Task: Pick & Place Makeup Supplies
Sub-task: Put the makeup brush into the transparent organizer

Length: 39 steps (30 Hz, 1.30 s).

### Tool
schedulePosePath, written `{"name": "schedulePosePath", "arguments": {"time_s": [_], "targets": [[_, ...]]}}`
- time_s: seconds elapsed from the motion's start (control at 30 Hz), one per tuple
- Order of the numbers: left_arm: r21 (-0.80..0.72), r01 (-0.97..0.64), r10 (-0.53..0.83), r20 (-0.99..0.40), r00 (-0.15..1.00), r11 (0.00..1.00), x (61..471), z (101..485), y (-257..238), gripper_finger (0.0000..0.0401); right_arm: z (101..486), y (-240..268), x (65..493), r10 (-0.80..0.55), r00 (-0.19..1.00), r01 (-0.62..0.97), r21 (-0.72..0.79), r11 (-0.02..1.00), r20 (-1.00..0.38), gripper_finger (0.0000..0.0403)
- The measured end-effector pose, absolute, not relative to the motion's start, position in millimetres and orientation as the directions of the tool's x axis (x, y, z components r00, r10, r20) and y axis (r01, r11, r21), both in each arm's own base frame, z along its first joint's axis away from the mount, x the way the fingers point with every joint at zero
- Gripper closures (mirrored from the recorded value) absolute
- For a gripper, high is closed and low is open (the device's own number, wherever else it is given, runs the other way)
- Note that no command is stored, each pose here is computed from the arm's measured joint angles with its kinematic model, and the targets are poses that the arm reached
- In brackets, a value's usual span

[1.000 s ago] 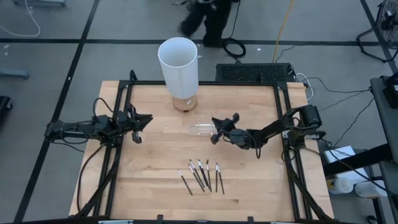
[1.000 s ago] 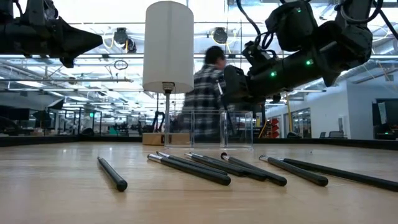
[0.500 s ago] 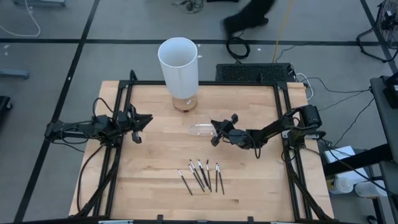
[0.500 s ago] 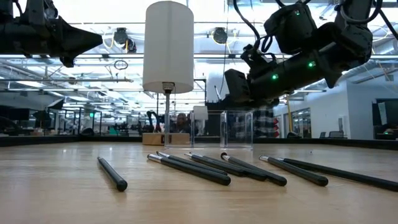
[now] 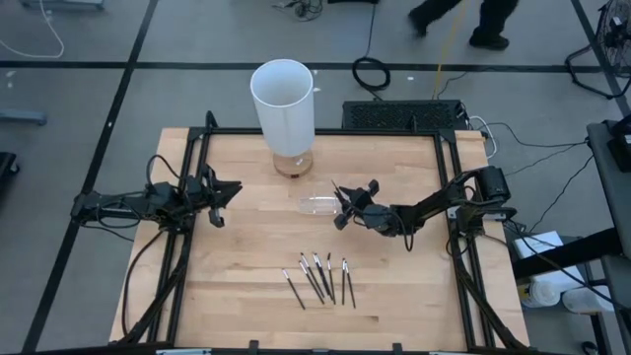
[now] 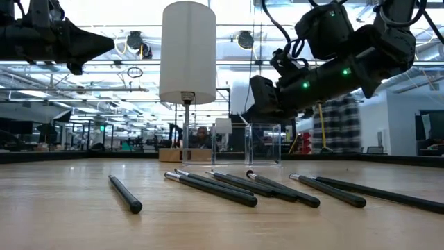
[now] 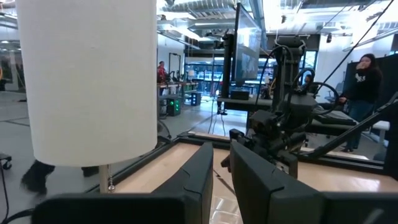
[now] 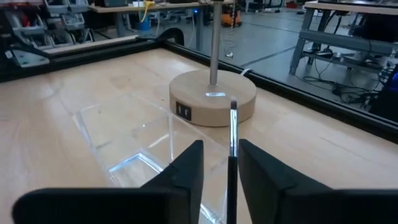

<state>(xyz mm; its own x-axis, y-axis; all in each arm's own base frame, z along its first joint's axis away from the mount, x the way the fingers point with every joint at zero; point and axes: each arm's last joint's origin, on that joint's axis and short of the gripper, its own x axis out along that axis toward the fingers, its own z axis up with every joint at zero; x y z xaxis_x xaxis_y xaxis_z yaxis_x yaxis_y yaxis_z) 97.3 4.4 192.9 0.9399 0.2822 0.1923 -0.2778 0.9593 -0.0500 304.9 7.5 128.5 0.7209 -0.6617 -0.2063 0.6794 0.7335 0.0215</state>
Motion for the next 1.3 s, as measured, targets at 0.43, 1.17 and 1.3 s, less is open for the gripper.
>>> {"name": "schedulePosePath", "arguments": {"time_s": [0.43, 1.17, 1.3], "targets": [[-0.075, -0.272, 0.281, 0.172, 0.944, 0.960, 98, 191, 4, 0.0339, 215, 58, 268, -0.666, 0.745, 0.661, -0.097, 0.744, -0.030, 0.0305], [-0.131, -0.129, 0.148, 0.140, 0.979, 0.983, 99, 187, 0, 0.0339, 166, 143, 231, -0.551, 0.818, 0.534, -0.137, 0.834, -0.166, 0.0402], [-0.056, -0.146, 0.153, 0.149, 0.977, 0.988, 99, 188, 1, 0.0339, 165, 137, 239, -0.484, 0.849, 0.477, -0.088, 0.875, -0.213, 0.0402]]}}
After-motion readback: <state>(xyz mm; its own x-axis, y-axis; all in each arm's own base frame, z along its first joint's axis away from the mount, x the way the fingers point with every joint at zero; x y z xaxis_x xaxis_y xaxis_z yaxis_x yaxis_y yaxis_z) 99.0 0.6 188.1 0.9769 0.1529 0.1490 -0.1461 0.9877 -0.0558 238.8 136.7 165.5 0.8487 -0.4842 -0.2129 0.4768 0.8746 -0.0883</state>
